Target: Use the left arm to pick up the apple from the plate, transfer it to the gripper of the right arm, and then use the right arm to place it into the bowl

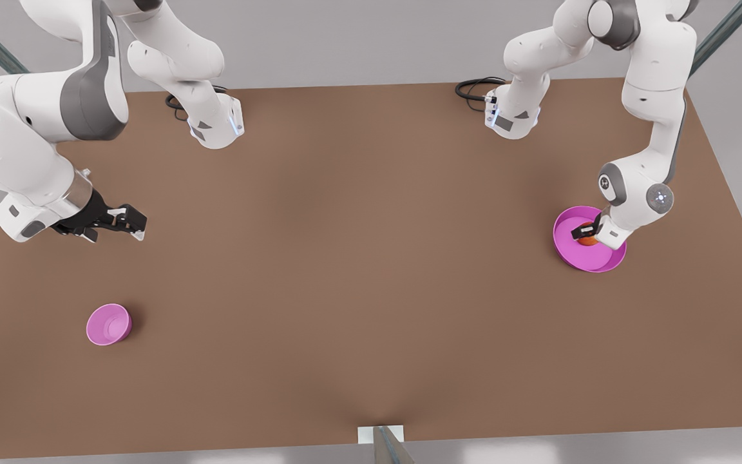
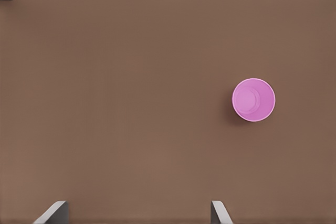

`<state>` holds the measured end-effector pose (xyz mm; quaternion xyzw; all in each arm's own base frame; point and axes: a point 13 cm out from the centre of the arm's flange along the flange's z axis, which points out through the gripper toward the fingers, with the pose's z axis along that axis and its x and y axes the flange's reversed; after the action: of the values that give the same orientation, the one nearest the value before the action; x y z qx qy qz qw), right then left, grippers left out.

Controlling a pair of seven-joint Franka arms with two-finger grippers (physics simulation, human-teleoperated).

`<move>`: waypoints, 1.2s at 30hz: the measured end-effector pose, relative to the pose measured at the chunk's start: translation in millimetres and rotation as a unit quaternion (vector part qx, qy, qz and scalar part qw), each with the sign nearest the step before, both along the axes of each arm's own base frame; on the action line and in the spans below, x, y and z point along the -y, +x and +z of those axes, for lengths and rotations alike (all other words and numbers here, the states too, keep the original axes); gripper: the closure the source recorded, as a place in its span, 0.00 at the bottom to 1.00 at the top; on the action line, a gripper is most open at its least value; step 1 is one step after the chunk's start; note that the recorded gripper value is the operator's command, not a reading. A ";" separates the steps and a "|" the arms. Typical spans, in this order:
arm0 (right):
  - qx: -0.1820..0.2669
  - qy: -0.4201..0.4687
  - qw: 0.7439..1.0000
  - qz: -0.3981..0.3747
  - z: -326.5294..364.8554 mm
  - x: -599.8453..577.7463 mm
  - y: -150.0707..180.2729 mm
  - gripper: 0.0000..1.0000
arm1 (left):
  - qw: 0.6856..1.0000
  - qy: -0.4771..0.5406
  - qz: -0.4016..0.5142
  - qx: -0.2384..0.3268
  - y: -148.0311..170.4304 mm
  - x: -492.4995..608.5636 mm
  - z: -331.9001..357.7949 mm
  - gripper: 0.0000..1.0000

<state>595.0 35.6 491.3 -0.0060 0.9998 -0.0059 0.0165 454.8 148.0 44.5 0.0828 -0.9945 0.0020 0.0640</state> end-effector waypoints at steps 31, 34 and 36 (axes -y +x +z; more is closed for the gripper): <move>-0.001 0.000 1.000 -0.002 0.2 -5.1 -0.8 0.00 | 0.903 -0.398 -0.068 0.148 227.9 478.2 250.9 0.32; -0.001 0.000 1.000 -0.005 0.0 -3.2 -0.7 0.00 | 0.845 -0.507 -0.066 0.156 238.1 553.9 265.7 0.33; -0.001 0.001 1.000 -0.005 0.3 -3.5 -0.6 0.00 | 0.805 -0.560 -0.080 0.177 247.5 599.3 274.7 0.33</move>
<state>594.4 39.1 491.7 -0.0006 0.9999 -0.0055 0.0156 702.3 -451.3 319.2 -0.0491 -0.8174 0.5686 -0.0783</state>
